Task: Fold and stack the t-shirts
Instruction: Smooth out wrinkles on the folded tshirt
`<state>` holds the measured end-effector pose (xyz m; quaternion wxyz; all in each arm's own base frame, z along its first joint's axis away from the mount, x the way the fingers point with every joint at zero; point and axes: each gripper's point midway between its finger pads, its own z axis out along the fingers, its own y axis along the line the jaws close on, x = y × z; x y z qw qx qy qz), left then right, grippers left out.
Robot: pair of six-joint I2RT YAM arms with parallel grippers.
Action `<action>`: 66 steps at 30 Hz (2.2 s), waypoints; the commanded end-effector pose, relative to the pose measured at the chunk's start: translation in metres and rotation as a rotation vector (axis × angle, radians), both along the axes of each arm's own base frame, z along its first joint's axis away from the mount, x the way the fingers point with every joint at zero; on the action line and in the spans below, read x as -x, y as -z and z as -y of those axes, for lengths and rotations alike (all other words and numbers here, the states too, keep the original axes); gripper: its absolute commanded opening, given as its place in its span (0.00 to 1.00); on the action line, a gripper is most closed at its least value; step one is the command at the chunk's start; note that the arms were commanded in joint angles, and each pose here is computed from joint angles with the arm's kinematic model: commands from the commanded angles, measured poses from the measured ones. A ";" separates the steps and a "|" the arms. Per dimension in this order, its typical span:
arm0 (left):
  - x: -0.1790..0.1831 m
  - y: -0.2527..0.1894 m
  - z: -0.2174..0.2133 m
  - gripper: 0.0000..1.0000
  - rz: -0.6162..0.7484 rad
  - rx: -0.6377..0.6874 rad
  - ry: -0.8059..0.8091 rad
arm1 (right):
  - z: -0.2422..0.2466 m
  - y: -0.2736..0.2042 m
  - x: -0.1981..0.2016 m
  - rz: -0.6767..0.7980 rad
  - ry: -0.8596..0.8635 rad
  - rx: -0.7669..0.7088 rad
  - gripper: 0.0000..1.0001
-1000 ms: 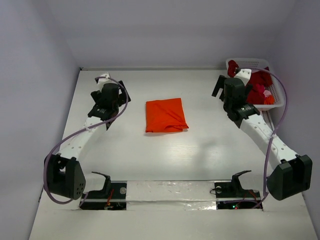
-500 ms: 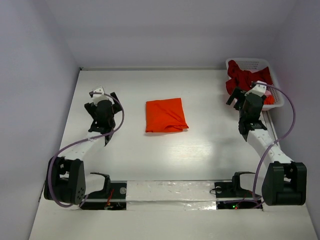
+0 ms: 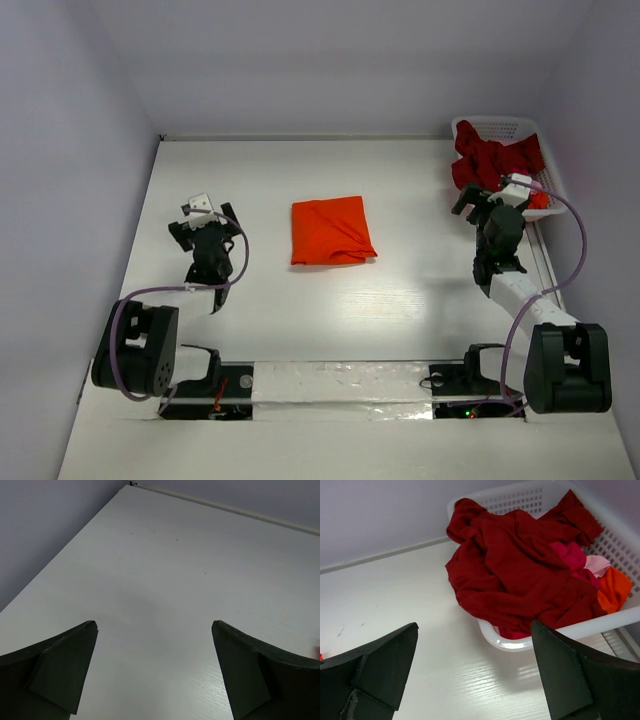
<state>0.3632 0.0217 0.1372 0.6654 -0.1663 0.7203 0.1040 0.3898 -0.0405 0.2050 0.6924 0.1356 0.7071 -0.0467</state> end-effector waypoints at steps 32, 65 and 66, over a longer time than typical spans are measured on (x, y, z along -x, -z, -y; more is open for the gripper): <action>-0.013 -0.040 0.006 0.99 0.246 -0.082 0.135 | -0.011 -0.042 0.030 0.444 -0.062 0.090 1.00; 0.012 -0.045 0.028 0.99 0.351 -0.164 0.292 | -0.024 -0.044 0.025 0.431 -0.138 0.122 1.00; 0.010 -0.039 0.026 0.99 0.317 -0.160 0.281 | -0.022 -0.041 0.027 0.431 -0.129 0.120 1.00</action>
